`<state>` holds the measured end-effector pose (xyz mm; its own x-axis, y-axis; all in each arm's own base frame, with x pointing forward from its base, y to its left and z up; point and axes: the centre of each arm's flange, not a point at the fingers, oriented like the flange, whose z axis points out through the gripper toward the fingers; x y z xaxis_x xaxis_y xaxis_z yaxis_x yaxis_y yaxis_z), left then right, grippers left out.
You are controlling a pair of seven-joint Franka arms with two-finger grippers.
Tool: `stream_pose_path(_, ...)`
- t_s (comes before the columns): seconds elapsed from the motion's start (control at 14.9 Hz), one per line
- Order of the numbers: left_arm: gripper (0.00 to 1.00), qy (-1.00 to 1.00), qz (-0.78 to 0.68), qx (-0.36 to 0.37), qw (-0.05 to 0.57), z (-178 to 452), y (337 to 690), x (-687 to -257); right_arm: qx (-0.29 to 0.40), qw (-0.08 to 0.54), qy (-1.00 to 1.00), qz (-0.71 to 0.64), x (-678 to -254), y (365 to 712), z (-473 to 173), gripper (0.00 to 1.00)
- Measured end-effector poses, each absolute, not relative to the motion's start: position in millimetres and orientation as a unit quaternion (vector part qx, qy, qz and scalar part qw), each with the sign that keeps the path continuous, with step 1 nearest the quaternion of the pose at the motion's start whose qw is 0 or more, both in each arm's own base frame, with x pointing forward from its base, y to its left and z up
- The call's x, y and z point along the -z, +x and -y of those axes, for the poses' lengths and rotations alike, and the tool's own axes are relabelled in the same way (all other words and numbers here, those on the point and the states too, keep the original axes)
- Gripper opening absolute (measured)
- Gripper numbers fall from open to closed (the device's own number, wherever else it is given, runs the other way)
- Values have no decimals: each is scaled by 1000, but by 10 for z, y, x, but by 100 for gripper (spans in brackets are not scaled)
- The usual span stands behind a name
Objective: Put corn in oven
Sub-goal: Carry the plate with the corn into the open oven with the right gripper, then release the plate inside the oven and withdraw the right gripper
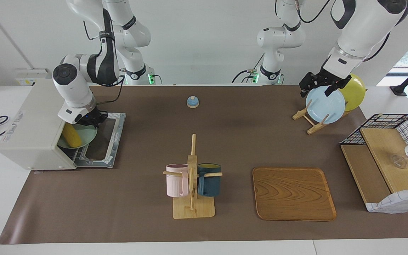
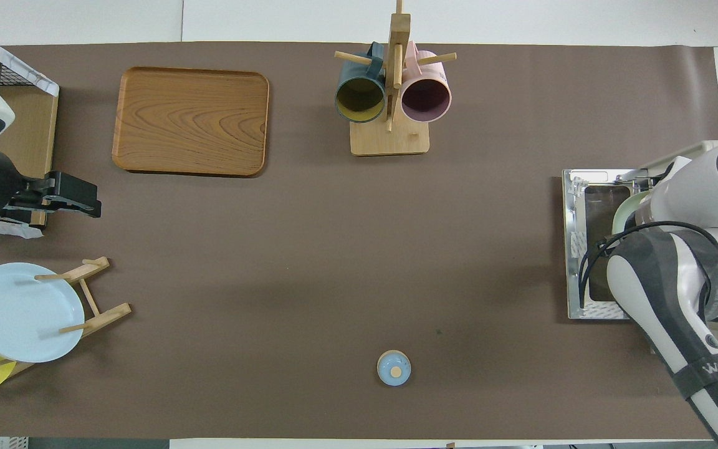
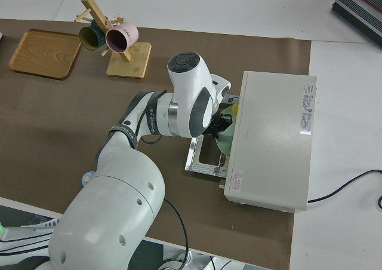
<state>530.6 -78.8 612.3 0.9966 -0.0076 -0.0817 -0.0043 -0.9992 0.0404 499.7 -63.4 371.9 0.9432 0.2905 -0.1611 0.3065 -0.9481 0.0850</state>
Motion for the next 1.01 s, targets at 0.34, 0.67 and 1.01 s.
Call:
stream_pose_path(0.34,100,999,3,41,20,786,5306,-6124,74,55,984,-154,-3716,4978,618,7)
stream_pose_path(0.67,100,999,3,41,20,785,5306,-6124,71,57,983,-158,-3714,5003,596,28)
stream_pose_path(1.01,100,999,3,41,20,785,5306,-6123,62,63,982,-166,-3885,5144,328,27)
